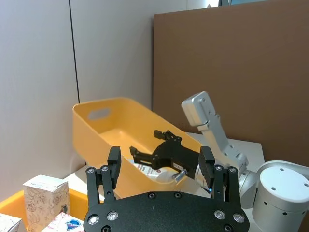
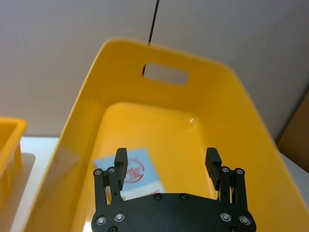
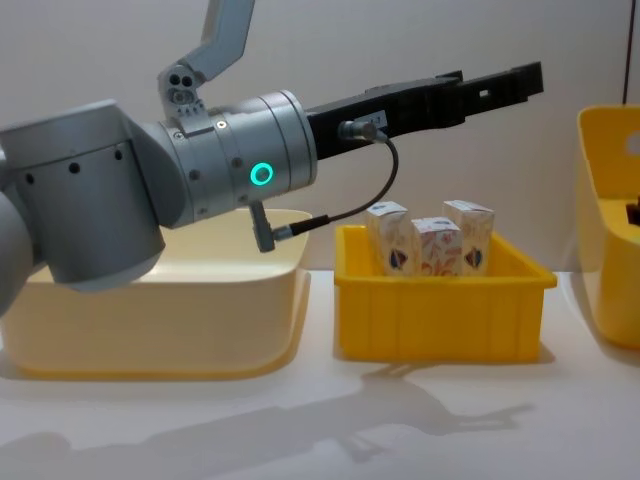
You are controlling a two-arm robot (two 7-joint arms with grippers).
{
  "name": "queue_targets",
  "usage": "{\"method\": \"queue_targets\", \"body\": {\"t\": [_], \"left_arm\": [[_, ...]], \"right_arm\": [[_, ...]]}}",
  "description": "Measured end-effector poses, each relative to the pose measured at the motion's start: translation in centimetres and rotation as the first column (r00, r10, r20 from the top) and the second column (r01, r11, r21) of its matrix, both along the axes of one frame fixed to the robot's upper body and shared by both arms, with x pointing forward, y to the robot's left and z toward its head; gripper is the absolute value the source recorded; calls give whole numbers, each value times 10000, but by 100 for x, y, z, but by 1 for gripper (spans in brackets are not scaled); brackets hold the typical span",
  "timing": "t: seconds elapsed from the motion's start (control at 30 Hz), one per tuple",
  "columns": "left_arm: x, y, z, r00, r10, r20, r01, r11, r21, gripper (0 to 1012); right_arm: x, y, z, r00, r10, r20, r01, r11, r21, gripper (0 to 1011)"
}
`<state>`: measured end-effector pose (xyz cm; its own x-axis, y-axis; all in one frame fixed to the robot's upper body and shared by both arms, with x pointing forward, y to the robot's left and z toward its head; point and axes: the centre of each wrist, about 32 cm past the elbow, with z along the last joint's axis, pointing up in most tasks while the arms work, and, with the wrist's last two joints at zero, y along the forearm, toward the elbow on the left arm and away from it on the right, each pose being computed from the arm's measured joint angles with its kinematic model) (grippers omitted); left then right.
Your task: Bimanual collaborative sorting of washing and personal care products
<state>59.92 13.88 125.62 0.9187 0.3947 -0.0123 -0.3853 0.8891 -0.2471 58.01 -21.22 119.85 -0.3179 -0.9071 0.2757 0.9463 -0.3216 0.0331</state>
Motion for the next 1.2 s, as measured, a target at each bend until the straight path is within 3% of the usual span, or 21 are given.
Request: {"method": "queue_targets", "body": {"t": [0.43,0.73,1.0,1.2], "left_arm": [[0,0,0,10000,-1,0,1,10000,0,1001],[0,0,0,10000,0,0,0,10000,1,1001],[0,0,0,10000,-1,0,1,10000,0,1001],[-8,3,-4,10000,63,1,-63,10000,20,1002]], "right_arm": [[0,-5,48,9866,93,1629,-168,9989,445,1001],[-14,-21,111,9561,192,2923,-453,9955,830,1001],[-42,-33,143,9367,335,3485,-726,9924,996,1001],[-55,-39,143,9360,377,3501,-778,9918,1012,1001]]}}
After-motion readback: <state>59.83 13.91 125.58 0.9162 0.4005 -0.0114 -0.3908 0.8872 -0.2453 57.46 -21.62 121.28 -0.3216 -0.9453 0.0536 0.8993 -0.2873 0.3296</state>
